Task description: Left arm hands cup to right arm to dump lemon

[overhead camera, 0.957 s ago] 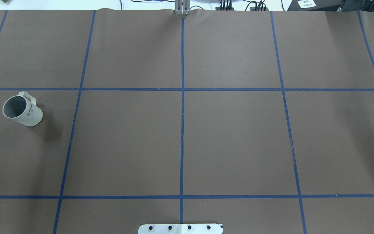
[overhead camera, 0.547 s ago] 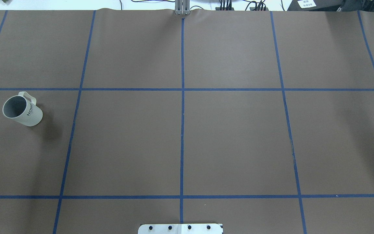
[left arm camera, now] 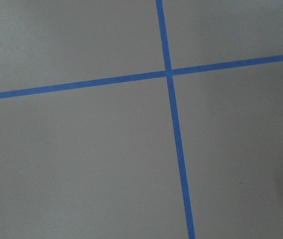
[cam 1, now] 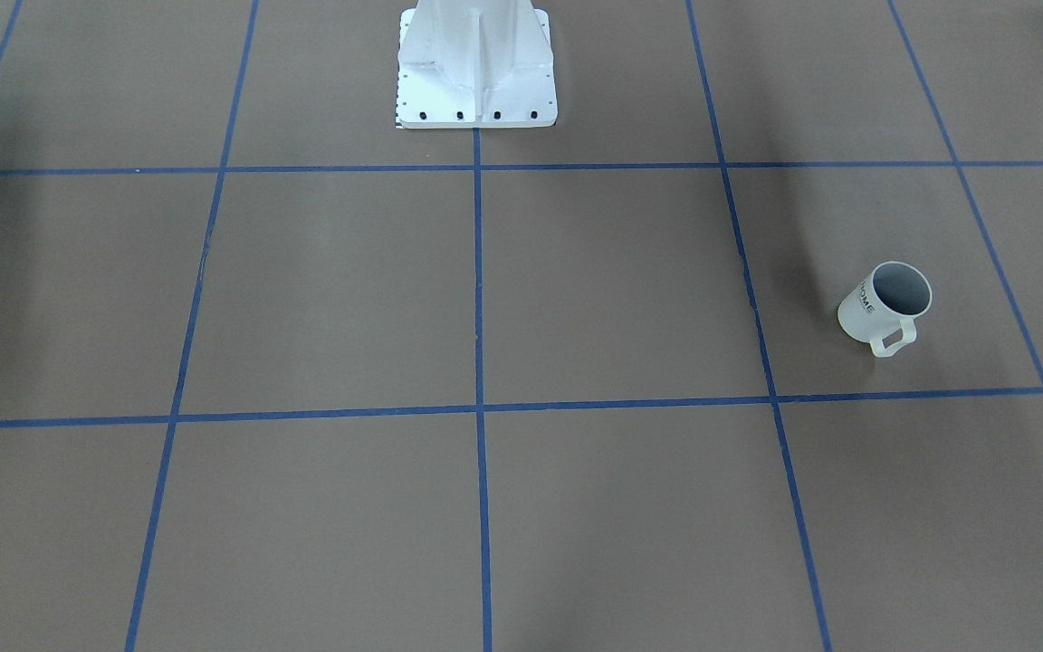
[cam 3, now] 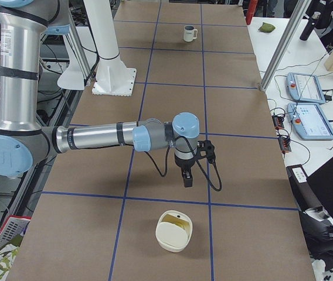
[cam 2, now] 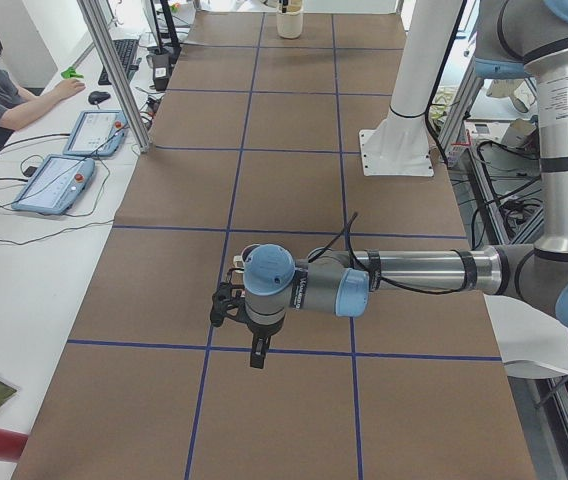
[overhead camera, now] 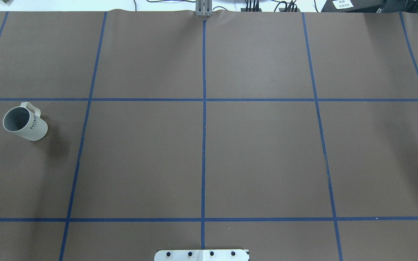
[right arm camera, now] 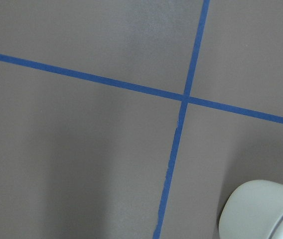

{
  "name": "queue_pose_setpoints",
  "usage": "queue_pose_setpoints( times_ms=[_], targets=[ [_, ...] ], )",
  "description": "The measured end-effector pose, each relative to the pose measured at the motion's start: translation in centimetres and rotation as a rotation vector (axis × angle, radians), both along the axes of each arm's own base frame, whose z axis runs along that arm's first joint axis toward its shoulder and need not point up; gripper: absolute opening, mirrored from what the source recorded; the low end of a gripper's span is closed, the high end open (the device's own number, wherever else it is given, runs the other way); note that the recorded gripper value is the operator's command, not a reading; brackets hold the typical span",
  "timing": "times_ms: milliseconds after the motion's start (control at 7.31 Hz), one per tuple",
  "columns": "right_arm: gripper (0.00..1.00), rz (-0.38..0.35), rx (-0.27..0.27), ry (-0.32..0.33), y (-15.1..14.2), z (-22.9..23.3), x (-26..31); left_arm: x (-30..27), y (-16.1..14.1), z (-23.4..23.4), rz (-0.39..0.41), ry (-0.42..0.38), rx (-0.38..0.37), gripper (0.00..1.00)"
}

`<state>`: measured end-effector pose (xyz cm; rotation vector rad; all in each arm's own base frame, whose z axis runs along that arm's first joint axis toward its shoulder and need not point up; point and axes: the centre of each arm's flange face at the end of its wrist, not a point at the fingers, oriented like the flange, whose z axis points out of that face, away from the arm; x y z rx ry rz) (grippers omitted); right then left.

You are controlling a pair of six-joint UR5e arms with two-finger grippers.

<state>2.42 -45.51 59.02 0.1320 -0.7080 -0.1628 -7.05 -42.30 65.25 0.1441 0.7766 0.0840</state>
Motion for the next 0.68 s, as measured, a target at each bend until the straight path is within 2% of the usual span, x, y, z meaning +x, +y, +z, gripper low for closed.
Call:
queue_pose_setpoints(
  times_ms=[684],
  targets=[
    [1.0, 0.0, 0.001, 0.0, -0.01, -0.01, -0.03, 0.0, 0.03, -0.14, 0.0, 0.0, 0.004, 1.0]
  ],
)
